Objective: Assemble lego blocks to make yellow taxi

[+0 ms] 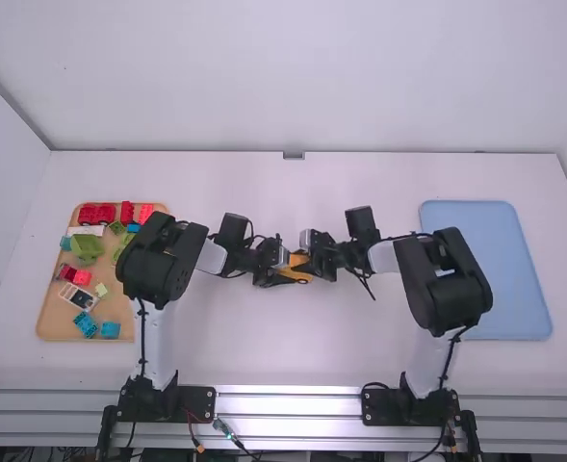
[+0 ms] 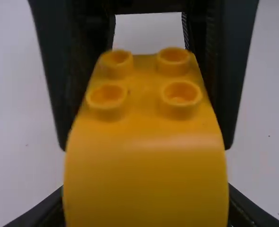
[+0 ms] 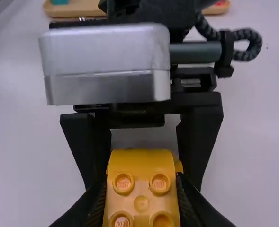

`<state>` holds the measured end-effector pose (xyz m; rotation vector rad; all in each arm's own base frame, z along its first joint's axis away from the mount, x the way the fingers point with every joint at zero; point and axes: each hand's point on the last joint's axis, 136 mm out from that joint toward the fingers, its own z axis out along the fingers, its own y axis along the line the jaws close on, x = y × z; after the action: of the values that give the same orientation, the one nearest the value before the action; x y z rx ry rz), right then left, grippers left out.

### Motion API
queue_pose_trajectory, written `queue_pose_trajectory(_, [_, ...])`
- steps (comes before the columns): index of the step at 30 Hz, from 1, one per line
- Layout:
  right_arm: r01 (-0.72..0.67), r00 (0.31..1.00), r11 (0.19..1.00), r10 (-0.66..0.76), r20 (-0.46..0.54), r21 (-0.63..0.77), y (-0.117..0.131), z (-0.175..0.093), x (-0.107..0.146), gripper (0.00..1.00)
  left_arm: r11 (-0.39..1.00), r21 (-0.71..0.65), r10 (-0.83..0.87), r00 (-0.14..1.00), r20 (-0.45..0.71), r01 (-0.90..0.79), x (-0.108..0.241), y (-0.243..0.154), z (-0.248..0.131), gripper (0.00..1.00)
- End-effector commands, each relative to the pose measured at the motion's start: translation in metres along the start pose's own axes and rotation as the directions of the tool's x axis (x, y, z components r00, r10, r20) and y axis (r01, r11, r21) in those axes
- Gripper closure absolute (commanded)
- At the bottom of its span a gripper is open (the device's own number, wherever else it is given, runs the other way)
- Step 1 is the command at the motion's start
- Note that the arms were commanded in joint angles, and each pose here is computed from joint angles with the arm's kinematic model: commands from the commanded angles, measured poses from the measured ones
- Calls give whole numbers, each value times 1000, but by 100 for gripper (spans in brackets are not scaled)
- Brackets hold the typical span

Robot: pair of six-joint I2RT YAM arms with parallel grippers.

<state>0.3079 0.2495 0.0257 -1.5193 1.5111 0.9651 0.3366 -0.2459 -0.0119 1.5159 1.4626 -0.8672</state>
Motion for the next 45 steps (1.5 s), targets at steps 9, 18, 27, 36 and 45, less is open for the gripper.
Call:
queue_pose_trajectory(9, [-42, 999, 999, 42, 4, -17, 0, 6, 4, 80, 1000, 4, 0, 1000, -1, 0, 1, 0, 3, 45])
queue_pose_trajectory(18, [-64, 998, 998, 64, 10, -16, -3, 12, 13, 80, 1000, -1, 0, 1000, -1, 0, 2, 1, 2, 46])
queue_pose_trajectory(27, [-47, 998, 999, 46, -37, -16, 2, 24, 16, 80, 1000, -11, -9, 1000, 6, 9, -1, 5, 2, 48])
queue_pose_trajectory(36, [-53, 990, 999, 54, -131, 12, 5, 36, 27, 84, 1000, -21, -12, 1000, 12, 12, -2, 8, 2, 50])
queue_pose_trajectory(45, [-48, 973, 998, 57, -222, 47, 11, 35, 50, 87, 1000, -22, -12, 1000, 12, 12, -2, 8, 1, 52])
